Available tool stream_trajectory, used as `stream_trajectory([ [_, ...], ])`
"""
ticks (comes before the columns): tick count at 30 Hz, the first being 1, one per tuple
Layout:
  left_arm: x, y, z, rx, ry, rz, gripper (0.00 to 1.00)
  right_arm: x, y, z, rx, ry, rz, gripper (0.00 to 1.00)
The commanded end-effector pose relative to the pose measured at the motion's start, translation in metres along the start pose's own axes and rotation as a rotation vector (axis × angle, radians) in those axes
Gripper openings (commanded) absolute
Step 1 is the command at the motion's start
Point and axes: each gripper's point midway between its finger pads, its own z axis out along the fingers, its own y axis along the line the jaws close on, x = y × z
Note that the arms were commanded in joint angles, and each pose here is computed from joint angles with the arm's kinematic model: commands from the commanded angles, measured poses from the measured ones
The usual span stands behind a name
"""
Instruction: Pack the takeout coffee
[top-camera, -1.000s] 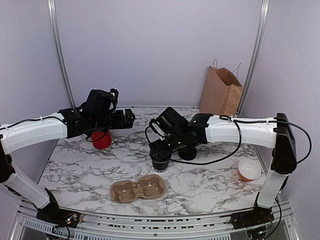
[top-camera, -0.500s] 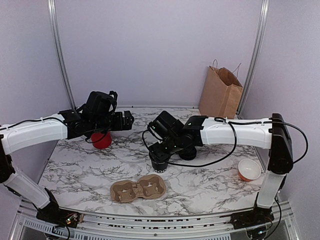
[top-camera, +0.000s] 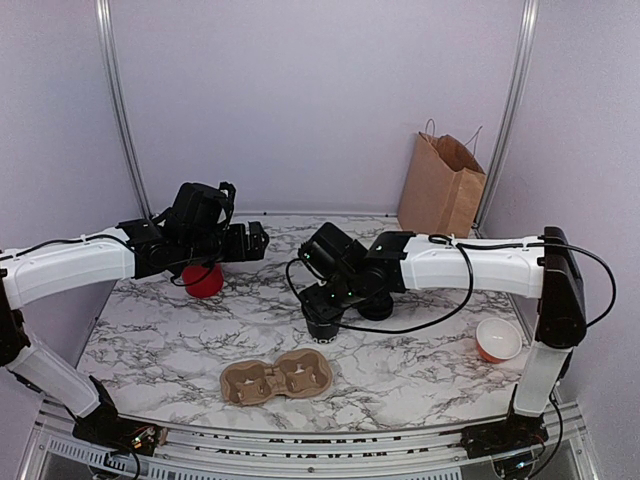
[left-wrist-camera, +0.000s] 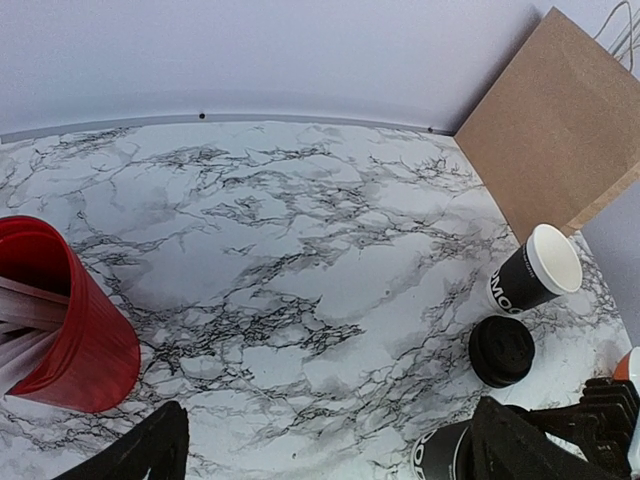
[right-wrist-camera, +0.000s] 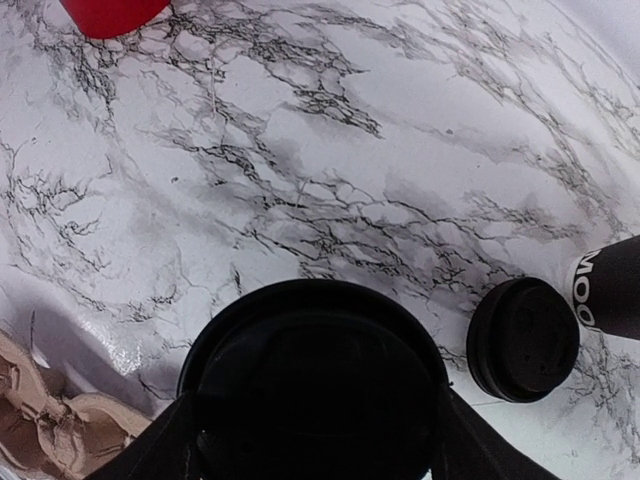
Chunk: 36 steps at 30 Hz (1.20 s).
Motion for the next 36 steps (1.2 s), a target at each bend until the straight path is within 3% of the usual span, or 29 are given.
stream_trajectory([
  [1,0.002,0.003,-0.001,-0.001,0.011,-0.008,0.99,-0.015,-0.004,-0.021,0.015,-0.056,0.027,0.61],
  [14,-0.005,-0.013,0.005,0.055,0.016,-0.021,0.99,0.019,-0.057,-0.043,0.066,-0.052,0.159,0.60],
  [26,-0.006,-0.018,0.009,0.072,0.024,-0.024,0.99,0.079,-0.199,-0.056,0.303,-0.011,0.415,0.60],
  [36,-0.004,-0.016,0.002,0.078,0.022,-0.016,0.99,0.085,-0.282,-0.063,0.451,-0.062,0.570,0.60],
])
